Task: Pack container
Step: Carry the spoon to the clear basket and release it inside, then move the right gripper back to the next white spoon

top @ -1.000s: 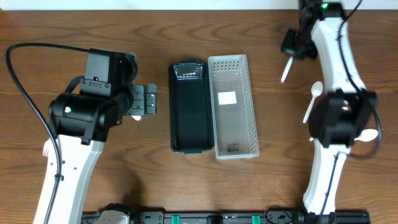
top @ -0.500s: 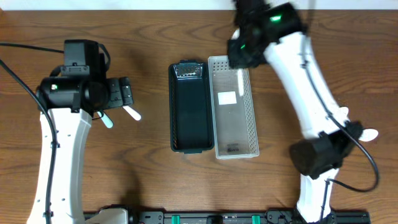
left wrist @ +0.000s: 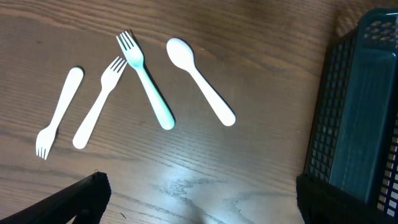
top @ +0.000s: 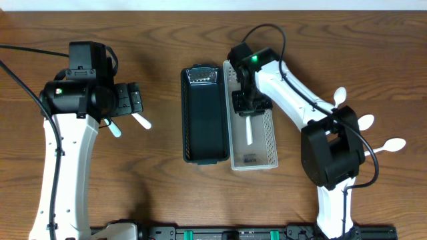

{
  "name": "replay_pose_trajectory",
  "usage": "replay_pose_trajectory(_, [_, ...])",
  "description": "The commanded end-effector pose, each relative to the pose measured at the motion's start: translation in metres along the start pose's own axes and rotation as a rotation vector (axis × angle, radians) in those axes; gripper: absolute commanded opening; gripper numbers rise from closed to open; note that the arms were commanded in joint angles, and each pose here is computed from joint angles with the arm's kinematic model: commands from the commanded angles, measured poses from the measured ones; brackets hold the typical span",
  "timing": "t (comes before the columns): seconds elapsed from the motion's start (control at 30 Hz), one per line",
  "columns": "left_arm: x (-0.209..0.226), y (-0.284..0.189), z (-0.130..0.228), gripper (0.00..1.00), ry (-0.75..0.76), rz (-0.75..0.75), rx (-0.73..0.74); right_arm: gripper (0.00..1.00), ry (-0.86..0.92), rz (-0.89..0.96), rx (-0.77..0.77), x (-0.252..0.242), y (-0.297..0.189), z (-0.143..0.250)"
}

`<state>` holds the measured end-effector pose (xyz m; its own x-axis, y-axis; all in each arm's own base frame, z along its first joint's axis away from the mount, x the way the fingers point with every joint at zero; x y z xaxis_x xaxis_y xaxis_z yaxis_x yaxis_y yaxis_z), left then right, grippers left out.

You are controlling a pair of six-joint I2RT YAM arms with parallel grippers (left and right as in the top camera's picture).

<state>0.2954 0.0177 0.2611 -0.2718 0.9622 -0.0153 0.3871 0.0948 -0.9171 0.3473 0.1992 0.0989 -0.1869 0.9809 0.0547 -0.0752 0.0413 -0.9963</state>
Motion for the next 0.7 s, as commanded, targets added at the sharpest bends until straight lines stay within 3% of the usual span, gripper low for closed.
replay_pose_trajectory(0.0, [0.002,0.004,0.001,0.98,-0.01,-0.012,0.01,0.38,-0.032,-0.026,-0.035,0.009,-0.009,-0.004])
replay_pose_trajectory(0.1, [0.002,0.004,0.001,0.98,-0.01,-0.012,0.01,0.38,-0.053,-0.041,-0.095,0.01,-0.036,-0.016])
replay_pose_trajectory(0.3, [0.002,0.004,0.001,0.98,-0.01,-0.012,0.01,0.4,0.05,0.079,-0.374,-0.041,-0.159,-0.039])
replay_pose_trajectory(0.47, [0.002,0.004,0.001,0.98,-0.01,-0.012,0.012,0.61,0.289,0.119,-0.579,-0.127,-0.246,-0.026])
replay_pose_trajectory(0.53, [0.002,0.004,0.002,0.98,-0.01,-0.013,0.015,0.75,0.432,0.126,-0.592,-0.169,-0.256,-0.014])
replay_pose_trajectory(0.67, [0.002,0.004,0.003,0.98,-0.01,-0.013,0.018,0.84,0.632,0.124,-0.512,-0.238,-0.24,0.003])
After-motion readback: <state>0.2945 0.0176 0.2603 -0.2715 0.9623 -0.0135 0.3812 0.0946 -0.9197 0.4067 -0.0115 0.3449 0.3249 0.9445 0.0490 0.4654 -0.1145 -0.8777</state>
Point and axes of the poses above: each gripper's point midway between its finger pads, its own y axis out along the fingers, its own x axis along the line the jaws close on, z = x × y, the point moved 5 cm from there along -y, back along the fingers, and after that the axes turned 5 degrees about -y, right-handed, at the moved point
